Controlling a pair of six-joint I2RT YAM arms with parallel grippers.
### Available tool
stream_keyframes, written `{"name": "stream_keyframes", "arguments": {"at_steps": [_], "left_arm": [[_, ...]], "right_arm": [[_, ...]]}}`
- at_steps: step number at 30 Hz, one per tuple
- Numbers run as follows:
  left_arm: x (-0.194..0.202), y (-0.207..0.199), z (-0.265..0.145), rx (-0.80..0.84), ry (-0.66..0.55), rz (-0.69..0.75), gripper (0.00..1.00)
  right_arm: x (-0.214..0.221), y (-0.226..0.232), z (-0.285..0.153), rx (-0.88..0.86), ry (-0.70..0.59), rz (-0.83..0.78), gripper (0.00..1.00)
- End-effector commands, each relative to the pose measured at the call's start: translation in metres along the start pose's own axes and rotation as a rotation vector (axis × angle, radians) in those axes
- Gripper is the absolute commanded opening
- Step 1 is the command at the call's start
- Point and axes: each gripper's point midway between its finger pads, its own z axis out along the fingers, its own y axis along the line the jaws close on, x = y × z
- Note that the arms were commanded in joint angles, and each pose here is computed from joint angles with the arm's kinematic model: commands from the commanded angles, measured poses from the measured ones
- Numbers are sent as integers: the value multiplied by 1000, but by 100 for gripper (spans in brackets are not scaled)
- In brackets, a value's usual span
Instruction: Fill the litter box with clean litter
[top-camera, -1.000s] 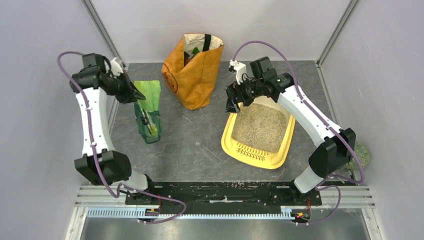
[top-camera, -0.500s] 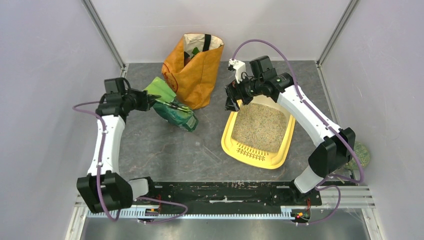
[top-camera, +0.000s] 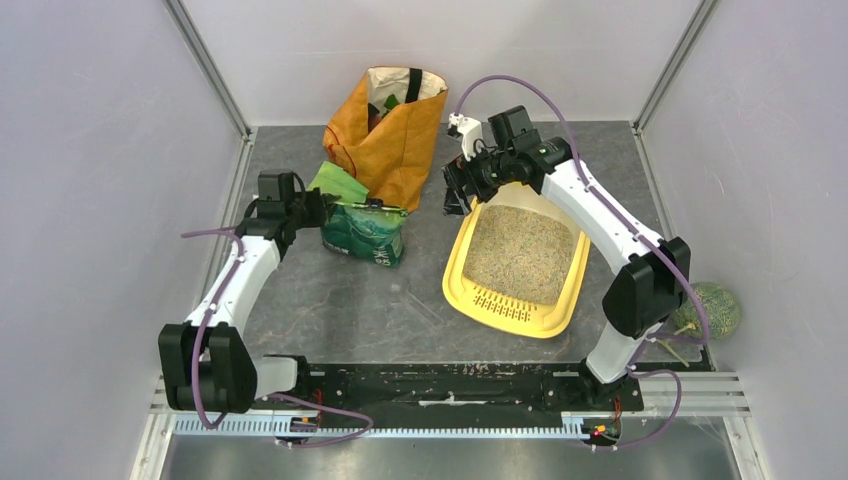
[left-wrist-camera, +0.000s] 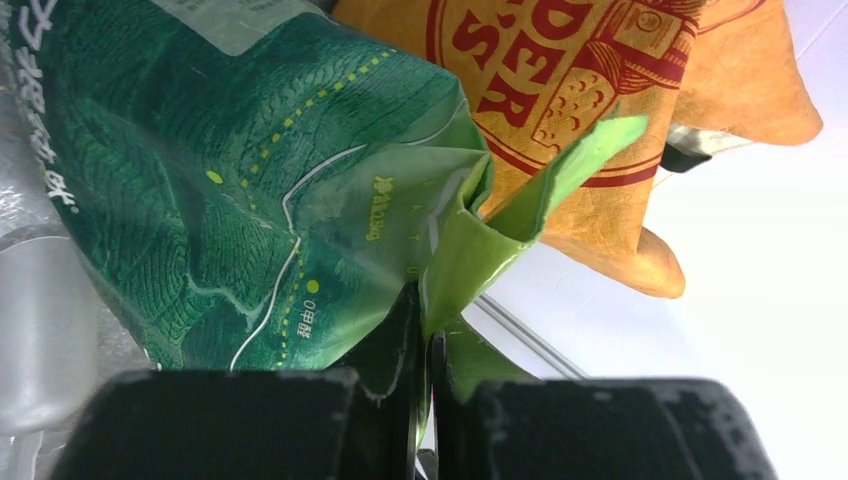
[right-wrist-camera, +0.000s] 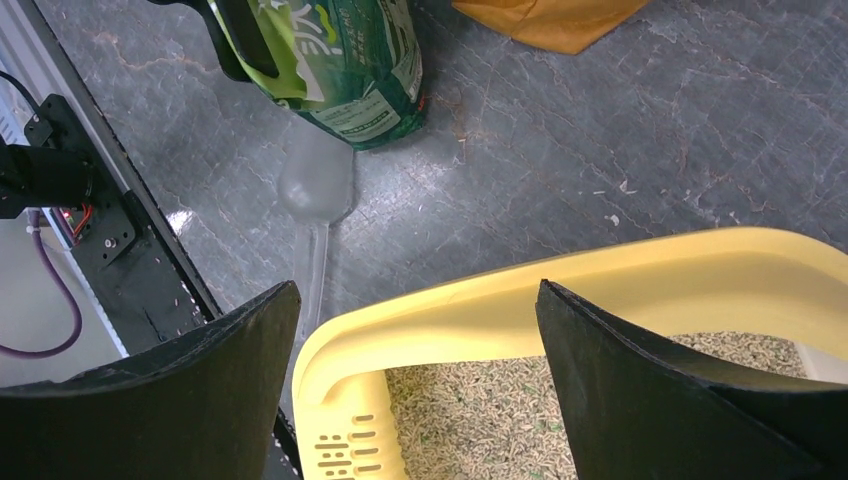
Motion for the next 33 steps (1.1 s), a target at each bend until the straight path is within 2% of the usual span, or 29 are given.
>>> {"name": "stream_keyframes", "arguments": {"at_steps": [1,2,3,5,7,8,10,12,14,17,20,24,26,33], "left_arm": [[6,-57,-13,213,33,-48,13],[6,-56,-15,212,37,-18,15],[6,-54,-17,211,45,12,22],[4,-52,-23,220,55,34,49],[-18,-55,-31,240,12,49,78],[-27,-58,-36,253,-4,68,84],[-39,-64,-47,288,-20,134,87],[-45,-77,-61,354,0,262,88],[-38,-99,-79,461,62,499,88],[-10,-125,-109,655,212,932,89],[-12,-134,-114,660,197,1221,89],[-21,-132,-120,610,147,1388,90],[-17,-127,-126,622,160,1438,90],[-16,-113,-129,599,156,1434,91]], "right_arm": [[-24,0,-2,-13,-58,-40,96],[-25,1,-1,-18,-58,-41,96],[-26,1,0,-20,-59,-41,96],[-28,1,2,-25,-60,-40,96],[-30,1,3,-34,-62,-37,96],[-32,2,4,-39,-67,-39,97],[-35,3,5,-51,-72,-40,97],[-40,6,6,-67,-80,-51,97],[-47,9,7,-85,-97,-76,97],[-61,13,13,-114,-125,-115,97],[-79,20,27,-115,-141,-134,95],[-94,32,49,-56,-136,-190,90],[-95,41,59,-34,-118,-244,87],[-89,59,82,3,-55,-343,86]]}}
